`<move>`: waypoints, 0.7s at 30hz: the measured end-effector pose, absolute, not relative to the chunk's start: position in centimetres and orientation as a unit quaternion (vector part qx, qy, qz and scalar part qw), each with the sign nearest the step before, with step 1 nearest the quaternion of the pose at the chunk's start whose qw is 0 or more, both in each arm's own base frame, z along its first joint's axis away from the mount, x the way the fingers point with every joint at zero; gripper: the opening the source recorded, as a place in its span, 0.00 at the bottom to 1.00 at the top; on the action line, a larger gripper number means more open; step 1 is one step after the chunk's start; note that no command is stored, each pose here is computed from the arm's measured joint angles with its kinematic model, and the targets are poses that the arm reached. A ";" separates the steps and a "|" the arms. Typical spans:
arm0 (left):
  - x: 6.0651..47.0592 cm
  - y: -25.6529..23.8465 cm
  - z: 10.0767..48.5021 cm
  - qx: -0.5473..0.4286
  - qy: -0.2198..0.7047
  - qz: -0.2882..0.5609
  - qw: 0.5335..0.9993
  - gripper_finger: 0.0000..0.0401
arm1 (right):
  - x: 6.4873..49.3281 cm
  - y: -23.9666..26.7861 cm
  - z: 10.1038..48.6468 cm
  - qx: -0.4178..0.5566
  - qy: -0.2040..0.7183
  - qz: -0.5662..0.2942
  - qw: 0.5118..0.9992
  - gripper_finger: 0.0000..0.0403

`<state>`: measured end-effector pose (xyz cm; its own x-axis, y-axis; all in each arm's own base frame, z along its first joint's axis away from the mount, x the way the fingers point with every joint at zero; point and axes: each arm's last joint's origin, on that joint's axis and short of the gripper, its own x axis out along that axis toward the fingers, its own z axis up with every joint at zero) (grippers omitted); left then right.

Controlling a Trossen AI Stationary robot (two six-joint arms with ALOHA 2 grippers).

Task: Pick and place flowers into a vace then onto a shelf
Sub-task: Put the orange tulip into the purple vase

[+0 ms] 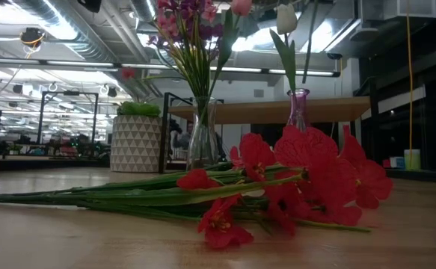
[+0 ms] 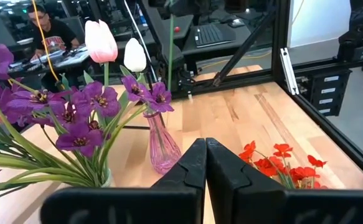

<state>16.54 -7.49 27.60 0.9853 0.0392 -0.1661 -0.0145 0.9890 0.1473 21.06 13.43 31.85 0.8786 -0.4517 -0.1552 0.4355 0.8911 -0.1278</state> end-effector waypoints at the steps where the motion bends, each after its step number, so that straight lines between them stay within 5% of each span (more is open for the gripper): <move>1: 16.5 -7.5 27.6 0.072 0.085 0.013 0.994 0.01 | 20.9 13.3 32.0 -0.044 0.091 -0.230 0.968 0.00; 21: 16.5 -7.4 27.6 0.073 0.085 0.021 0.994 0.01 | 21.8 10.9 32.0 -0.046 0.108 -0.257 0.959 0.00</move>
